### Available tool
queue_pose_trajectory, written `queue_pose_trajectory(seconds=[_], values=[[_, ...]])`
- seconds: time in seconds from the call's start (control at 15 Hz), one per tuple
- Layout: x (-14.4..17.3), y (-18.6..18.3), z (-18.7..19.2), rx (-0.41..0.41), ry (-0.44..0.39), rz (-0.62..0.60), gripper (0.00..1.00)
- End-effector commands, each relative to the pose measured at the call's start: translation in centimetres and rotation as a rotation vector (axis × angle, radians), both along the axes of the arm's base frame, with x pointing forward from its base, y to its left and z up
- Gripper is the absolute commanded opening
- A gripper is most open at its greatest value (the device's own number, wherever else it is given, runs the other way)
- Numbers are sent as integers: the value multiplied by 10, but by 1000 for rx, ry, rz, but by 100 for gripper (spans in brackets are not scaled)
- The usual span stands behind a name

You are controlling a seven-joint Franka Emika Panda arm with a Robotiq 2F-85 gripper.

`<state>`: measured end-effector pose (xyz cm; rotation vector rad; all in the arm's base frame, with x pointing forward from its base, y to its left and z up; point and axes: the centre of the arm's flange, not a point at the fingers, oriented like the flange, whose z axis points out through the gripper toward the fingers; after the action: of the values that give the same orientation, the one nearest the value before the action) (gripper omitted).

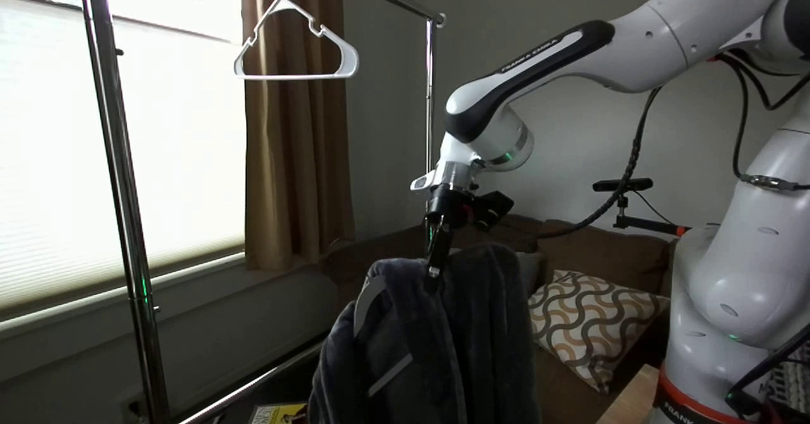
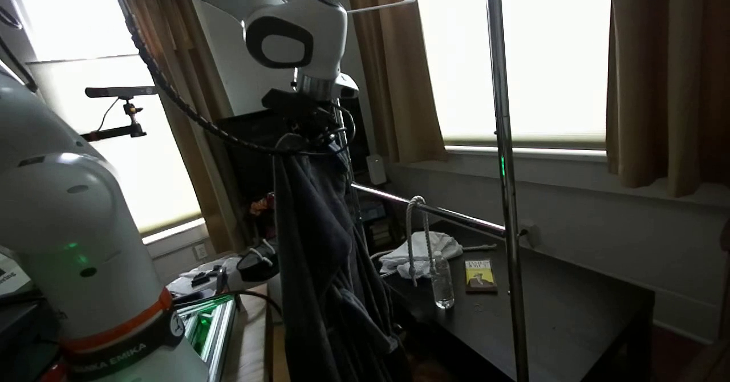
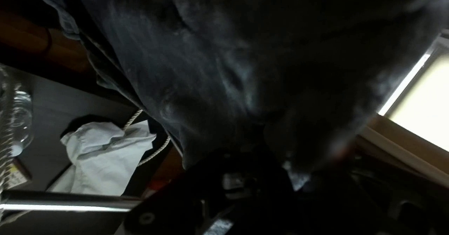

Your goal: Move the clothes hanger with the robe from the top rail to the bottom rail

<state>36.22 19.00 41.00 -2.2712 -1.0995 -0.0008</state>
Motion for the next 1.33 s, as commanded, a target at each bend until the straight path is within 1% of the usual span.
queue_pose_trajectory(seconds=[0.0, 0.13, 0.27, 0.33, 0.4, 0.6, 0.73, 0.8, 0.87, 0.93, 1.0, 1.07, 1.2, 1.27], values=[[21, 40, -40, 50, 96, 64, 2], [28, 58, -64, 20, 145, 41, 2], [36, 73, -84, -22, 168, -2, 2], [40, 77, -91, -68, 158, -42, 2], [46, 80, -99, -105, 128, -98, 2], [62, 88, -110, -109, 56, -236, 2], [71, 90, -122, -150, 51, -289, 2], [76, 91, -131, -153, 73, -290, 2], [76, 92, -133, -106, 94, -262, 2], [65, 84, -131, -138, 66, -261, 10], [68, 86, -136, -136, 75, -262, 10], [70, 87, -139, -135, 81, -262, 2], [80, 91, -160, -193, 96, -318, 2], [84, 94, -169, -198, 101, -336, 2]])
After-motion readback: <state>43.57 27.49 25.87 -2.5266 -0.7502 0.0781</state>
